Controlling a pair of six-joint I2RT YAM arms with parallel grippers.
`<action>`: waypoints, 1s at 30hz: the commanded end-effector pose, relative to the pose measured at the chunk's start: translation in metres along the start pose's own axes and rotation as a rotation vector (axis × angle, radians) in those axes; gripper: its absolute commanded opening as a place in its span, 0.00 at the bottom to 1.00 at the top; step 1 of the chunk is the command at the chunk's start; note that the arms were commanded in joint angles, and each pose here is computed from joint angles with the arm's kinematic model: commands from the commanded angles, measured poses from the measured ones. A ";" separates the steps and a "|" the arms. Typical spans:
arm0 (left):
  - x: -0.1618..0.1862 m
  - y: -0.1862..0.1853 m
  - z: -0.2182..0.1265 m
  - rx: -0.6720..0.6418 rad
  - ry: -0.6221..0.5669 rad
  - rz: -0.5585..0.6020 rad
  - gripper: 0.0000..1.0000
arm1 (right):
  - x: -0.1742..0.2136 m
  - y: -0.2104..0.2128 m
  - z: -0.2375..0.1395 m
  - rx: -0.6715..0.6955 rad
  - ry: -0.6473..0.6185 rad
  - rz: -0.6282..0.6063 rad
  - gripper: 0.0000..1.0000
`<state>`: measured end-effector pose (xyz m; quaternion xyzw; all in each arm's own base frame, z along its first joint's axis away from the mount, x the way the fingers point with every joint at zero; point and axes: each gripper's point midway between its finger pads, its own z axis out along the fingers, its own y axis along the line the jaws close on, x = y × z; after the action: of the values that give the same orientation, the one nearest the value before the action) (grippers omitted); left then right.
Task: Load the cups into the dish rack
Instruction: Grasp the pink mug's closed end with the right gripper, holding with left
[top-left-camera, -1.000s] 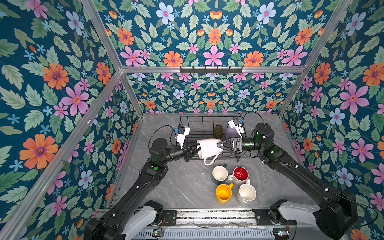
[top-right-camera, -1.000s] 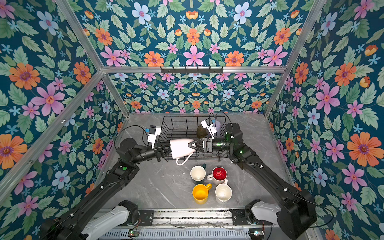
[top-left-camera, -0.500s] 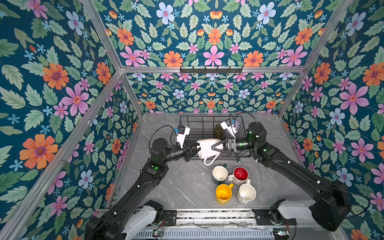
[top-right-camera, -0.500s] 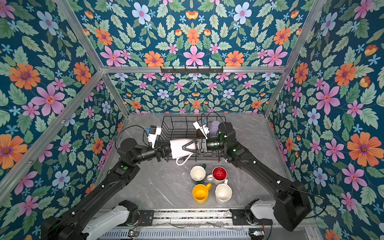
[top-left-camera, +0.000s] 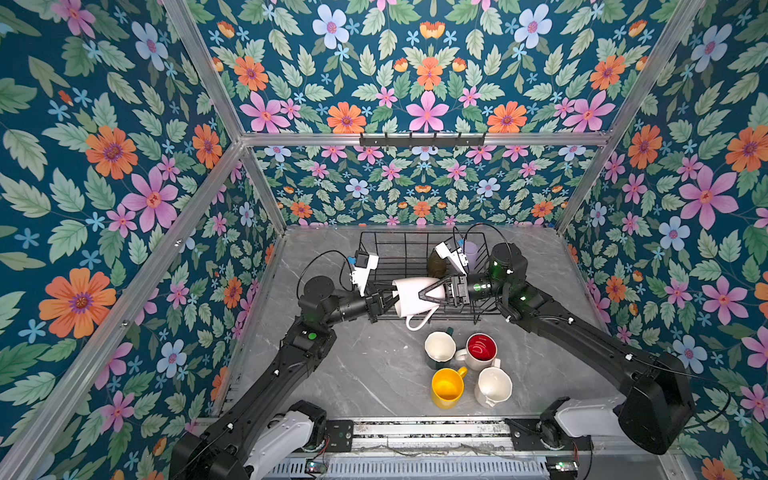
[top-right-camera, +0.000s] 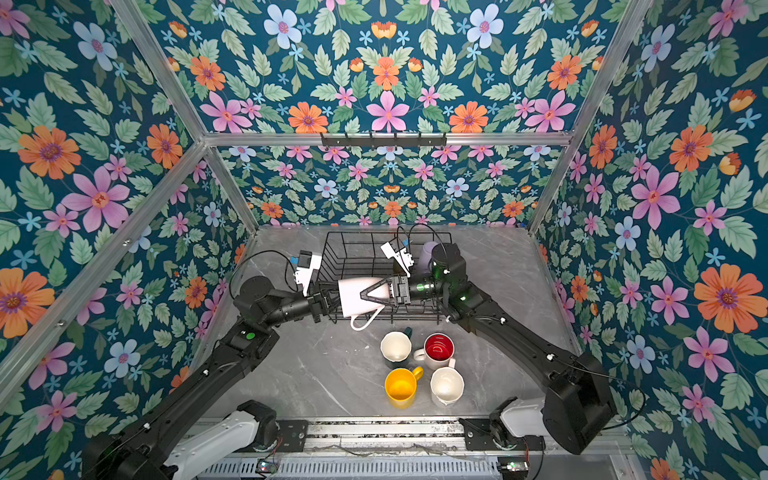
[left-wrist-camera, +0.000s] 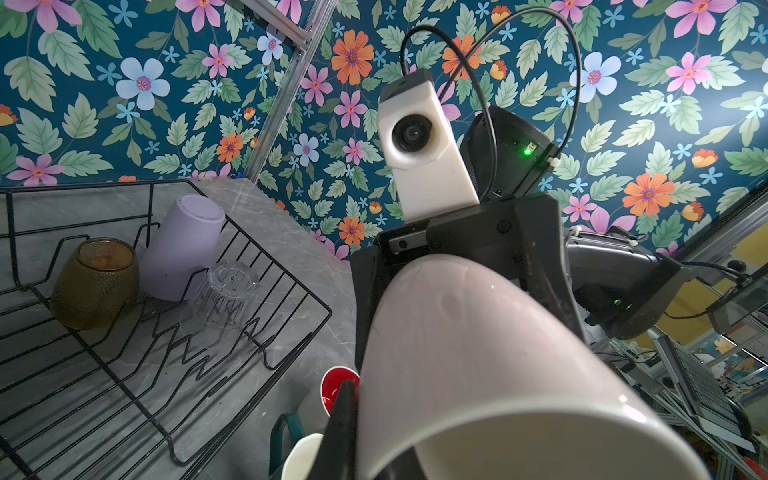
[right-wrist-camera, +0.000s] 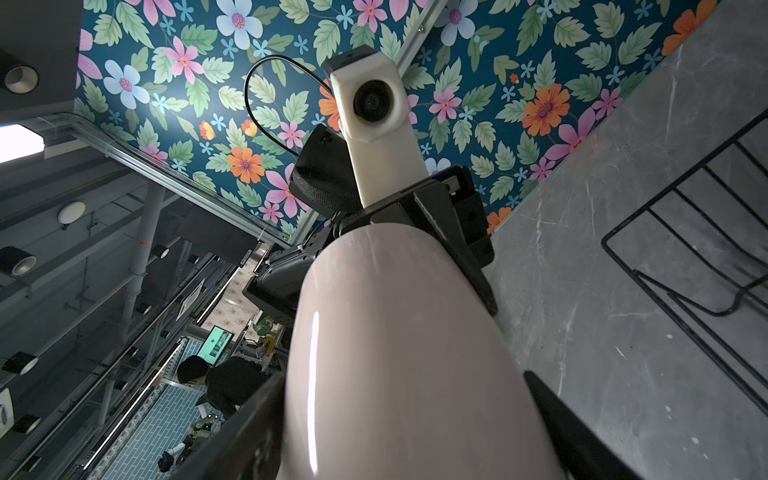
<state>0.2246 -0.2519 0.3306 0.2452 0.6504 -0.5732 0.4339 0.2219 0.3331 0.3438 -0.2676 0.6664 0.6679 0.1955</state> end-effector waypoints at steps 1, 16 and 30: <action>-0.020 -0.019 0.000 0.064 -0.061 0.083 0.00 | 0.002 -0.010 0.003 0.033 -0.001 0.030 0.75; -0.024 -0.004 0.004 0.020 -0.070 0.062 0.00 | -0.005 -0.024 0.001 0.128 -0.044 0.058 0.34; -0.026 -0.001 0.004 0.016 -0.066 0.056 0.00 | -0.007 -0.029 -0.001 0.176 -0.046 0.058 0.00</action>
<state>0.2399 -0.2517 0.3258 0.2275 0.6629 -0.5714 0.4270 0.2364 0.3347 0.3437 -0.2465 0.6909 0.6448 0.2149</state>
